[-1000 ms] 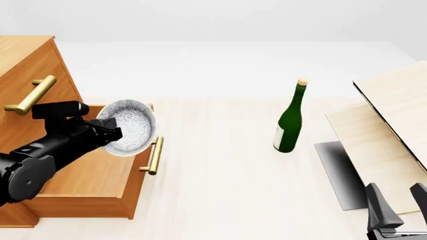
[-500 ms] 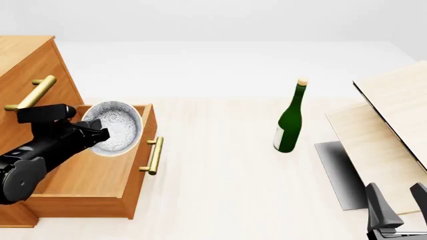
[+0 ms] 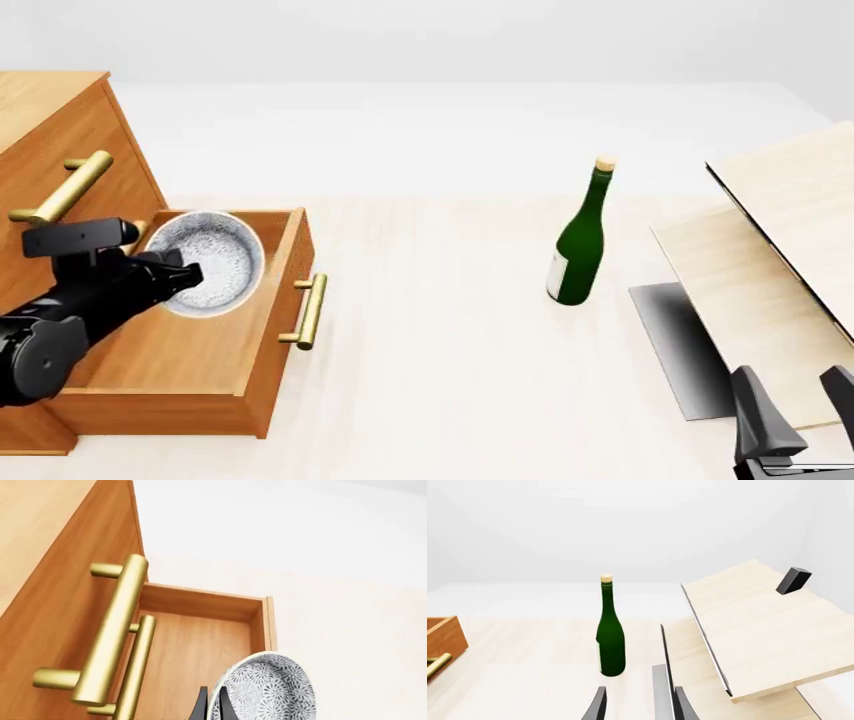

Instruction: Put the bowl in the bottom drawer of the cabinet and close it.

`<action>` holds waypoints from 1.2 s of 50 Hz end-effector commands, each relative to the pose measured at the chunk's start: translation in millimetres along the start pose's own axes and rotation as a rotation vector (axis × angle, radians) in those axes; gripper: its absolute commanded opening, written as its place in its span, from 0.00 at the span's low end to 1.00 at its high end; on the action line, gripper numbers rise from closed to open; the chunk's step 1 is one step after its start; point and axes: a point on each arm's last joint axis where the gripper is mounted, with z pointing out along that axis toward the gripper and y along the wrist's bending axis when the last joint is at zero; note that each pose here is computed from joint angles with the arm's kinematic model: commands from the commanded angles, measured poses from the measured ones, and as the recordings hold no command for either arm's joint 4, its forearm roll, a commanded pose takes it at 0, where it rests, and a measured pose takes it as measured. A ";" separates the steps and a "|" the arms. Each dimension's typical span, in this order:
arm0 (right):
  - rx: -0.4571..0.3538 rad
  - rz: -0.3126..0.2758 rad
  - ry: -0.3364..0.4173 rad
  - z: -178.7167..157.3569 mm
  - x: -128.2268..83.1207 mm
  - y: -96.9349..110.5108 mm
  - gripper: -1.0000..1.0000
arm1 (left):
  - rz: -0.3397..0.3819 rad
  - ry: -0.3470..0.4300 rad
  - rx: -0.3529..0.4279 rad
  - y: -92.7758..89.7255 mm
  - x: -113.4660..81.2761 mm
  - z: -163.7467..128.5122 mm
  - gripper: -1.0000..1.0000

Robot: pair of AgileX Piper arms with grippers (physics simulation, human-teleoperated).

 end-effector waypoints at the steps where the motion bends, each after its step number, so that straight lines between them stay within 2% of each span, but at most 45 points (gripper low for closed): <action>1: 0.000 0.000 0.000 0.0 0.0 0.0 1.00 | -0.008 -0.001 -0.029 8.1 3.4 4.9 0.00; 42: 0.000 0.000 0.000 0.0 0.0 0.0 1.00 | 0.027 0.058 -0.069 22.0 30.2 28.4 0.00; 60: 0.000 0.000 0.000 0.0 0.0 0.0 1.00 | 0.015 0.093 -0.104 33.3 40.9 37.6 0.00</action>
